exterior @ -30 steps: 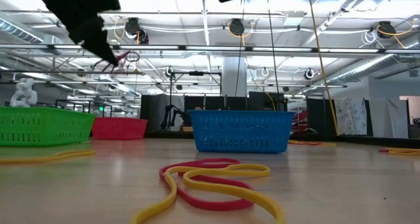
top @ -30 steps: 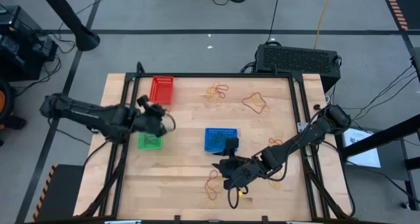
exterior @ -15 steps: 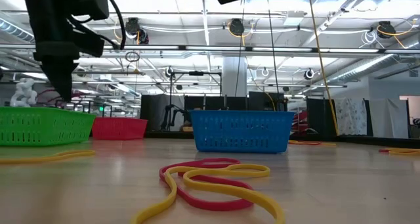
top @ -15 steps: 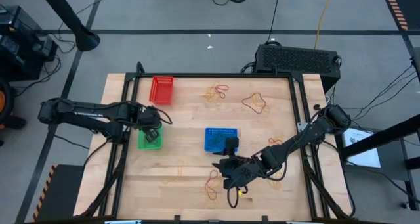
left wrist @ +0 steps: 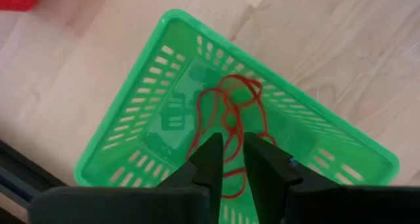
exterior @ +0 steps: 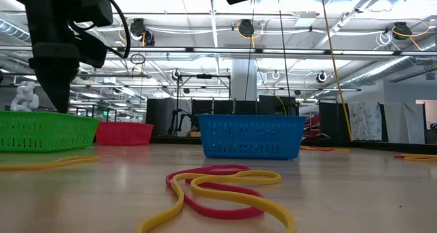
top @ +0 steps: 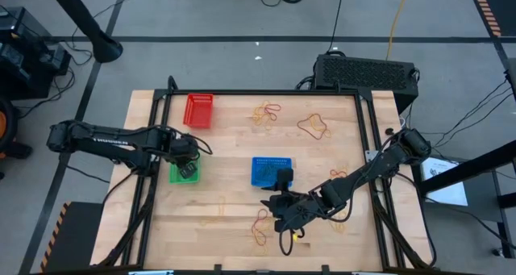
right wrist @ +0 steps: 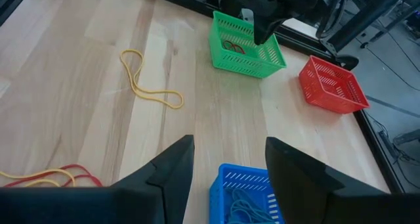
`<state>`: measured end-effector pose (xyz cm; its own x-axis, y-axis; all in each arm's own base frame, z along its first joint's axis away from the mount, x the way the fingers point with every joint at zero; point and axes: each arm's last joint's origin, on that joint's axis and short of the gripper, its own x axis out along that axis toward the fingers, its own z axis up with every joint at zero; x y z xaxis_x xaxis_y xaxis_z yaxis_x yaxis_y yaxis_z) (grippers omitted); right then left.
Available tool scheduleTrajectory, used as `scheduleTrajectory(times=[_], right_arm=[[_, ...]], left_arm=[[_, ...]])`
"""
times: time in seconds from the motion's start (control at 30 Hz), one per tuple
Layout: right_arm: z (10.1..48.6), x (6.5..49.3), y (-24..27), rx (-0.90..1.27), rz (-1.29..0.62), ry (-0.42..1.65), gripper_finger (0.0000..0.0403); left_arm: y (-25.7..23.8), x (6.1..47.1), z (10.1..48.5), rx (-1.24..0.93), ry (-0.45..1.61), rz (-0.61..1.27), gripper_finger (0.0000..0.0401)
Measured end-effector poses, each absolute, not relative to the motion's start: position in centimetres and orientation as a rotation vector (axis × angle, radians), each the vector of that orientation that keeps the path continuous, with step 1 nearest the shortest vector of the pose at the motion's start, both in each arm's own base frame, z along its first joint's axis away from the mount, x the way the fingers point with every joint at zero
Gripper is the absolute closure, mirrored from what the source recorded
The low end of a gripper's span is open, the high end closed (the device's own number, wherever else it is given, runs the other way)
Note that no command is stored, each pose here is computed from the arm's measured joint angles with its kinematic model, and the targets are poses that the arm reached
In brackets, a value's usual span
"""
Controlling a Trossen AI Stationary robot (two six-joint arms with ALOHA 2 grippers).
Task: Sort rubber bands into baskets
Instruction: Put the red rubber band into the green bin
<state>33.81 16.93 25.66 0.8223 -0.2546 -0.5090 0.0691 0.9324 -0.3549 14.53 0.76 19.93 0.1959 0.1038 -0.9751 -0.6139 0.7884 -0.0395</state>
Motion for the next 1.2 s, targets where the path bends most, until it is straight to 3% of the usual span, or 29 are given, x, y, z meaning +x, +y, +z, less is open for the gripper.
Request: scheduleTrajectory(times=[0.2,0.57,0.83,0.93,1.03,1.2], right_arm=[[25.6,33.8,16.9,-0.336,-0.176,0.588,0.0222],[25.8,33.9,16.9,-0.403,-0.161,0.578,0.0222],[26.0,34.3,16.3,-0.319,-0.237,0.543,0.0222],[26.0,34.5,14.4,-0.304,-0.348,0.569,0.0223],[26.8,34.5,10.6,-0.157,-0.389,0.64,0.0228],[26.4,33.5,2.0,0.036,-0.531,0.894,0.0242]], left_arm=[[0.8,14.5,19.9,-0.476,1.285,0.53,0.0301],[0.8,14.7,20.0,-0.478,1.268,0.528,0.0299],[0.4,16.9,20.9,-0.289,0.983,0.557,0.0299],[-0.1,17.8,21.5,-0.221,0.867,0.526,0.0299],[-0.8,18.7,22.2,-0.175,0.764,0.472,0.0299],[-2.4,19.4,23.1,-0.139,0.654,0.36,0.0299]])
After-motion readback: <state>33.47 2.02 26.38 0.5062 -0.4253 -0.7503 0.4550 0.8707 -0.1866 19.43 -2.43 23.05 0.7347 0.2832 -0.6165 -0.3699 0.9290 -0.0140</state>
